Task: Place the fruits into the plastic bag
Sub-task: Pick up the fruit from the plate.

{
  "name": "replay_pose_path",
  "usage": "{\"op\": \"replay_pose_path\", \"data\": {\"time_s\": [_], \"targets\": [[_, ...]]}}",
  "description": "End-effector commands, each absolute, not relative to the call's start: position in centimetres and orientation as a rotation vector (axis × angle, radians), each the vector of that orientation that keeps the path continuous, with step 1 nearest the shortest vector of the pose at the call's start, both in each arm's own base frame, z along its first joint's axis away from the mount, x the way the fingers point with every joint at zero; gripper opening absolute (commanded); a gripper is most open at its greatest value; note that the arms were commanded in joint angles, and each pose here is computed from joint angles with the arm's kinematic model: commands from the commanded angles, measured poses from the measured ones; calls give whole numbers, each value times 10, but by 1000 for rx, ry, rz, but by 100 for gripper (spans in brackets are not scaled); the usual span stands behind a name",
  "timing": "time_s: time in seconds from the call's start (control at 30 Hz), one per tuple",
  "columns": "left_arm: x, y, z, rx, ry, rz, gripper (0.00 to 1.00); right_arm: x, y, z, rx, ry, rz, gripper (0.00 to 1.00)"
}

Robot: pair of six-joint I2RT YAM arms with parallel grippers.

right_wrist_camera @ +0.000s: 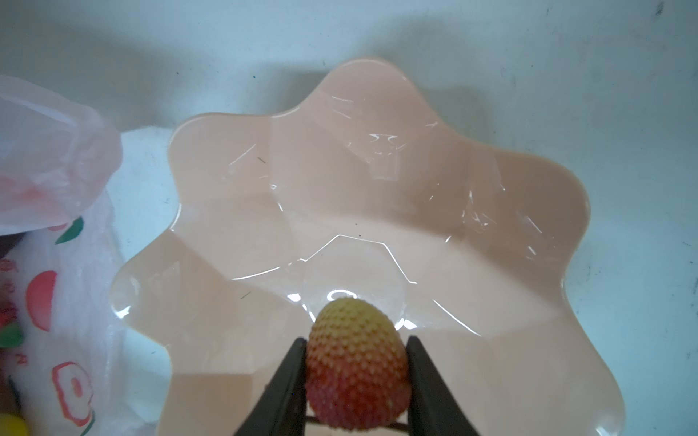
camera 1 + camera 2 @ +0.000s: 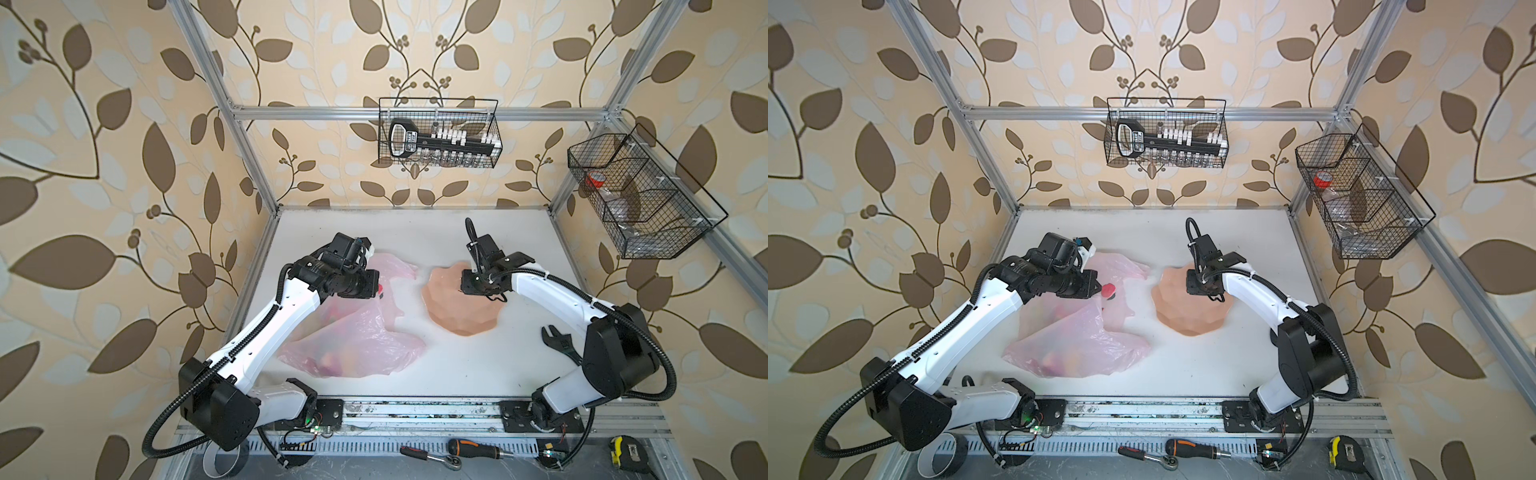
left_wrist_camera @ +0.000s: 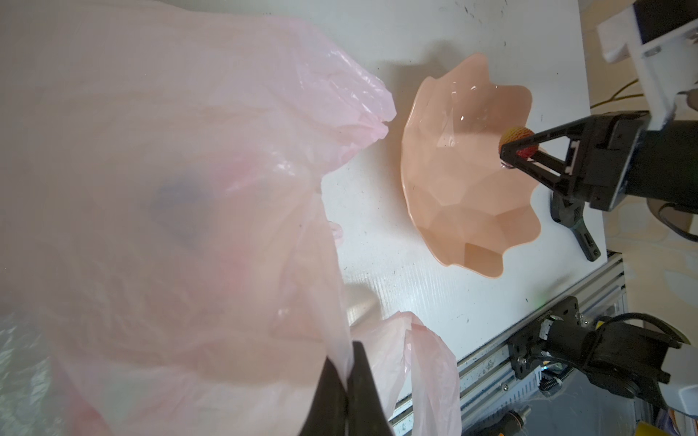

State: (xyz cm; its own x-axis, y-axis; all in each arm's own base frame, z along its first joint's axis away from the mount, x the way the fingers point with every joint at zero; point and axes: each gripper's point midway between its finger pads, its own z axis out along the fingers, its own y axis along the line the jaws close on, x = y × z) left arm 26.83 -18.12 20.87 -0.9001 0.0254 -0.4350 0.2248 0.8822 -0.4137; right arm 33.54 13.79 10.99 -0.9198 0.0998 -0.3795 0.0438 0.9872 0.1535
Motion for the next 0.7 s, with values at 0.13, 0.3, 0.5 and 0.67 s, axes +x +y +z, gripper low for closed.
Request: {"op": "replay_pose_path", "data": {"time_s": [0.13, 0.3, 0.5, 0.67], "targets": [[275, -189, 227, 191, 2573, -697, 0, 329, 151, 113, 205, 2724, 488, 31], [275, -189, 228, 192, 2571, -699, 0, 322, 186, 110, 386, 2650, 975, 32], [274, -188, 228, 191, 2572, -699, 0, 320, 218, 117, 520, 2531, 1307, 32], [273, -189, 228, 195, 2573, -703, 0, 318, 222, 116, 514, 2541, 1311, 31]]}}
